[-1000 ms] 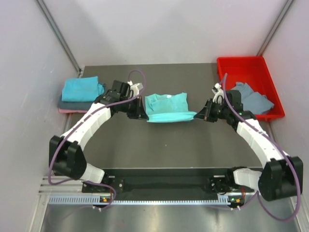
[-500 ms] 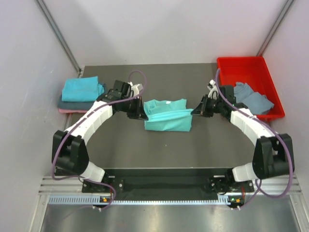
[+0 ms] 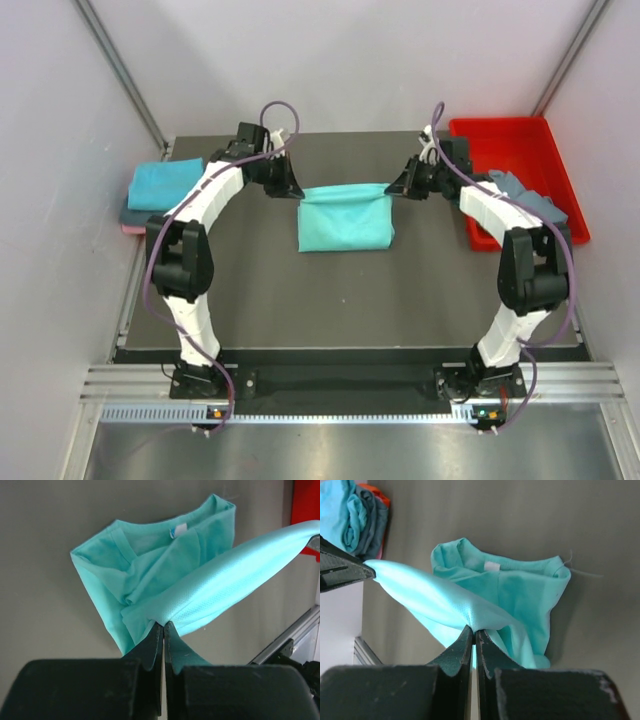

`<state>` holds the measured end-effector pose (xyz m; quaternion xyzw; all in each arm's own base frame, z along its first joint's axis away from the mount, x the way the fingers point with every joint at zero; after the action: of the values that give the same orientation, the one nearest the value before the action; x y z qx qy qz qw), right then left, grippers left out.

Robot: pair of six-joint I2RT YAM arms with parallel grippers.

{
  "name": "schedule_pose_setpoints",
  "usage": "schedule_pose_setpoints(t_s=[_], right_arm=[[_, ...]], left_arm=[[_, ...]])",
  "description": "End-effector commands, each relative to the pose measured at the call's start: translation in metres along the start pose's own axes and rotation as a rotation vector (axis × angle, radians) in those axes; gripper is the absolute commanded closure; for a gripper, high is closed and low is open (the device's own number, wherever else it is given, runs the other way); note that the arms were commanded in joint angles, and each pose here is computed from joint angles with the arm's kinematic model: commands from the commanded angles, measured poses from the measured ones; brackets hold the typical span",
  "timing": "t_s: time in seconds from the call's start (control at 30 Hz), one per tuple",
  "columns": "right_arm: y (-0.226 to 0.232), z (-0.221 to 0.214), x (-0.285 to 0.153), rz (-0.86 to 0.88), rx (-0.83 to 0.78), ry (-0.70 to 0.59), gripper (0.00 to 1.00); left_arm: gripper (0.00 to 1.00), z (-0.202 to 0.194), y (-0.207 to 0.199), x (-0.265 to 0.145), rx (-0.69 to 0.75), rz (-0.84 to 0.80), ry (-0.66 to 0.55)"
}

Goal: Fold and stack the t-shirts
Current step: Fold the tshirt

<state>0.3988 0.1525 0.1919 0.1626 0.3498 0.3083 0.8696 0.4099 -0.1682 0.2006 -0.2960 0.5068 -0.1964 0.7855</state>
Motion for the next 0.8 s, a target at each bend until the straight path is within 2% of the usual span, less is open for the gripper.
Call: schedule_pose_setpoints(t_s=[0.0,0.2,0.23,0.27,0.3,0.37,0.4,0.5,0.57,0.63,0.77], right_arm=[[-0.003,0.025,0.018,0.007,-0.041,-0.054,1.00],[-0.015,0.033,0.047,0.005,-0.046,-0.040,1.00],[-0.017,0.033,0.050,0.002,-0.045,-0.037,1.00],[-0.018,0.036,0.052,-0.006,-0.049,-0.043,0.96],[-0.021,0.033,0.055,-0.010,-0.044,-0.035,0.89],[-0.020,0.038,0.054,-0.014,-0.052,-0.043,0.70],[-0.017,0.044,0.049,-0.019,-0.085,-0.058,0.55],[-0.003,0.069,0.027,-0.032,-0.155,-0.122,0.49],[0.009,0.080,0.011,-0.023,-0.180,-0.163,0.48],[0.016,0.081,0.006,0.001,-0.179,-0.172,0.47],[0.019,0.046,0.017,0.068,-0.100,-0.092,0.46]], left_arm=[[1.00,0.021,-0.003,0.004,0.015,-0.004,-0.044],[1.00,0.031,0.015,0.022,-0.002,0.025,-0.053],[0.97,0.033,0.018,0.025,-0.004,0.028,-0.056],[0.78,0.035,0.026,0.032,-0.011,0.045,-0.055],[0.69,0.042,0.025,0.032,-0.003,0.046,-0.076],[0.54,0.054,0.025,0.029,0.033,0.069,-0.120],[0.45,0.063,0.019,0.021,0.052,0.068,-0.156],[0.32,0.077,0.000,-0.009,0.101,0.041,-0.235],[0.31,0.074,-0.008,-0.027,0.108,0.024,-0.245],[0.31,0.060,0.003,-0.030,0.066,0.014,-0.199],[0.30,0.025,0.028,-0.031,-0.089,-0.016,-0.099]])
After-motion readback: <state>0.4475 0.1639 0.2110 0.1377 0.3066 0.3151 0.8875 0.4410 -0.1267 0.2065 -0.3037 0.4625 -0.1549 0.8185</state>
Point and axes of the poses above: each gripper's point midway between its finger pads, its own x axis out along the fingers, its own y axis along the line the jaws close on, z = x × y, the point moved 6 cm from there along -x, back along the fingers, and after that the axes turned 14 degrees about -x, right-handed, at the moved point
